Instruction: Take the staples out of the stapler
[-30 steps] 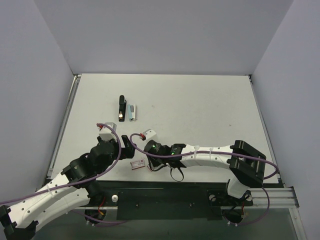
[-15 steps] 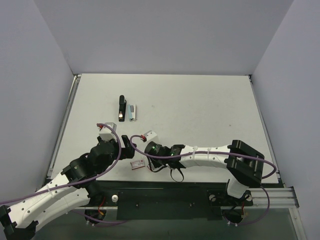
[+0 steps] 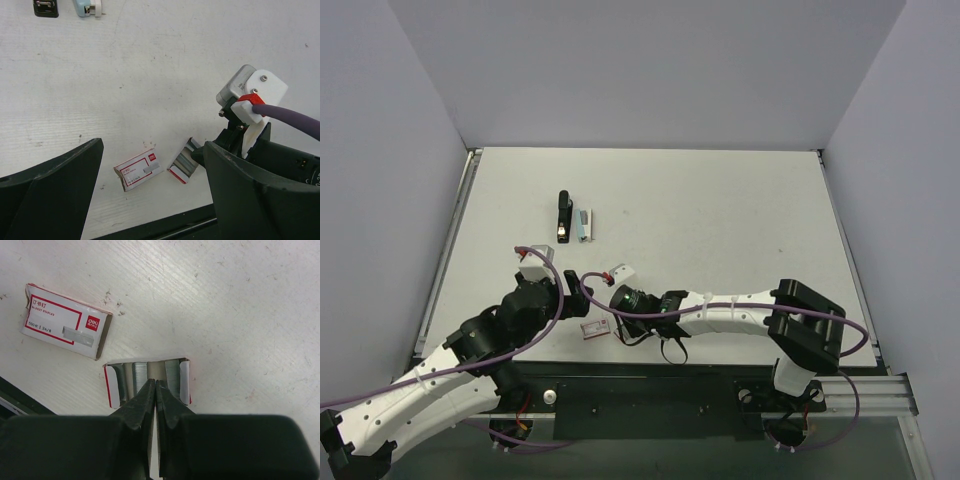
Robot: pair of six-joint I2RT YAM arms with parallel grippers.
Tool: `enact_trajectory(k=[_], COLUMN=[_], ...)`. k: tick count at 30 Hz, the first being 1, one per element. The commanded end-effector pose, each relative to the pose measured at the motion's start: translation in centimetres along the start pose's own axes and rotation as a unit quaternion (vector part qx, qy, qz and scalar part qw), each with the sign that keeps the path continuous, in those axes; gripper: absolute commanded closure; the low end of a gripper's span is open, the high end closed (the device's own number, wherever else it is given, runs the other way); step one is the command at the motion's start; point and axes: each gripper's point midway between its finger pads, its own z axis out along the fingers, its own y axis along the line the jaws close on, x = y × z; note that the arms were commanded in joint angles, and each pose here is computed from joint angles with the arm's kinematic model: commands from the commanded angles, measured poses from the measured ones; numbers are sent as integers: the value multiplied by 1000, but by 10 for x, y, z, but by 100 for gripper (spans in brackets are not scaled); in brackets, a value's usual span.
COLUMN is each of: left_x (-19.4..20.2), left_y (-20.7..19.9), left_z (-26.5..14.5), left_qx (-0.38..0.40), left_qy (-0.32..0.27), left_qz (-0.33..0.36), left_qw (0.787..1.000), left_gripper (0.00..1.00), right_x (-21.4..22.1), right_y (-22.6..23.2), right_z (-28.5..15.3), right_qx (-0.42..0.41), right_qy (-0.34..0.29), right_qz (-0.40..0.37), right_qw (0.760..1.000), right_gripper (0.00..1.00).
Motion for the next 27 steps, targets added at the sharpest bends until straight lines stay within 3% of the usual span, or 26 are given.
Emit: enact_trajectory(k=[1,27], left_x=[-23,-23], left_y=[-16,-19], left_z=[-5,-2], left_qx=[25,24], left_qy=[-28,-25], left_qz=[-17,-13], left_qw=[999,999], left_gripper=[8,8], right_x=[8,6], right_y=[-5,-7], right_z=[6,12], right_qx=[13,12], right_qy=[11,6], right_qz=[3,10], right_qw=[1000,1000], right_gripper=[100,100])
